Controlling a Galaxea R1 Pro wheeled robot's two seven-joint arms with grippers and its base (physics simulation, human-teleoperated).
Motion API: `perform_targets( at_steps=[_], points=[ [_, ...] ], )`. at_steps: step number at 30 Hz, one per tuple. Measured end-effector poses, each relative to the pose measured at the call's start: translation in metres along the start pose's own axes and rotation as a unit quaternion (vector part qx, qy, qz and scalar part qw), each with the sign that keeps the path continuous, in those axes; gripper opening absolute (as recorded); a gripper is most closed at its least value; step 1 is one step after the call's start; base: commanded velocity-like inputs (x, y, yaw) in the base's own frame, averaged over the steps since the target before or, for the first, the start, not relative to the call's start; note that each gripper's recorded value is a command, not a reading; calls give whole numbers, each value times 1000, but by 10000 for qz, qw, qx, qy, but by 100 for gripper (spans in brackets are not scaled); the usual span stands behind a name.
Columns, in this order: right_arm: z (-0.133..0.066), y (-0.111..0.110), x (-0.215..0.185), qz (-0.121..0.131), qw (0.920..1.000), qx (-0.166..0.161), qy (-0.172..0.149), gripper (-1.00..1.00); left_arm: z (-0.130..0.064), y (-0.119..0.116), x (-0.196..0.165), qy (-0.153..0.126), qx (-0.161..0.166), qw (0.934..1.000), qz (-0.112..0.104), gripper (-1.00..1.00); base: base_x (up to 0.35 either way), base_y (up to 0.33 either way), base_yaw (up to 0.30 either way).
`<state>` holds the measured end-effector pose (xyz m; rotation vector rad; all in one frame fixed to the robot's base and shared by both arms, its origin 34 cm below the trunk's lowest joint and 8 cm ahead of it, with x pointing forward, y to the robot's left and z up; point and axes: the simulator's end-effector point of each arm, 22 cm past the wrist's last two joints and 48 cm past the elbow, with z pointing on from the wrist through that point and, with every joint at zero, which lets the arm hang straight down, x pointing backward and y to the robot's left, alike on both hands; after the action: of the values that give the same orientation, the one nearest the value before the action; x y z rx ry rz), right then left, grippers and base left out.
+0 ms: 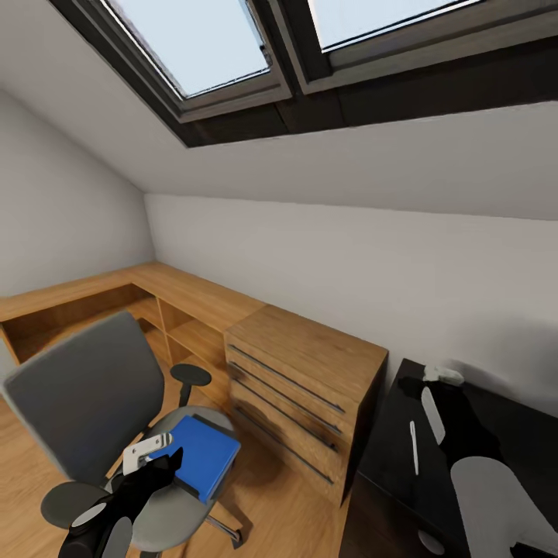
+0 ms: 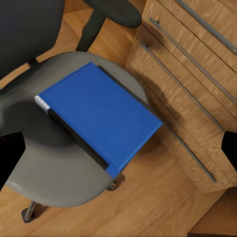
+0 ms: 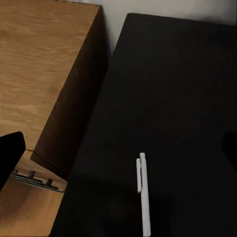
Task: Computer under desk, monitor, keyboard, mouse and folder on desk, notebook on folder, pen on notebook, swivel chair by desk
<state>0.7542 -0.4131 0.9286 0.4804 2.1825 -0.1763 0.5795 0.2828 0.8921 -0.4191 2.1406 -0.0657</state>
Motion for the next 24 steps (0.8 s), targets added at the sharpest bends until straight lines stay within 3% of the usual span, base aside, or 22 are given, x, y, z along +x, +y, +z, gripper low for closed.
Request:
perform_targets(
  at_steps=[16, 23, 24],
  points=[
    [-23, 26, -9, 48, 9998, -189, -85, 100, -14, -2, -14, -5, -10, 10000, -3, 100, 0, 0, 0],
    [-33, 47, -10, 80, 9994, -332, -68, 100, -19, -2, -20, -6, -17, 10000, -3, 100, 0, 0, 1],
    [-36, 58, -8, 52, 9991, -410, -49, 100, -20, -2, -20, -7, -21, 10000, -5, 100, 0, 0, 32]
  ],
)
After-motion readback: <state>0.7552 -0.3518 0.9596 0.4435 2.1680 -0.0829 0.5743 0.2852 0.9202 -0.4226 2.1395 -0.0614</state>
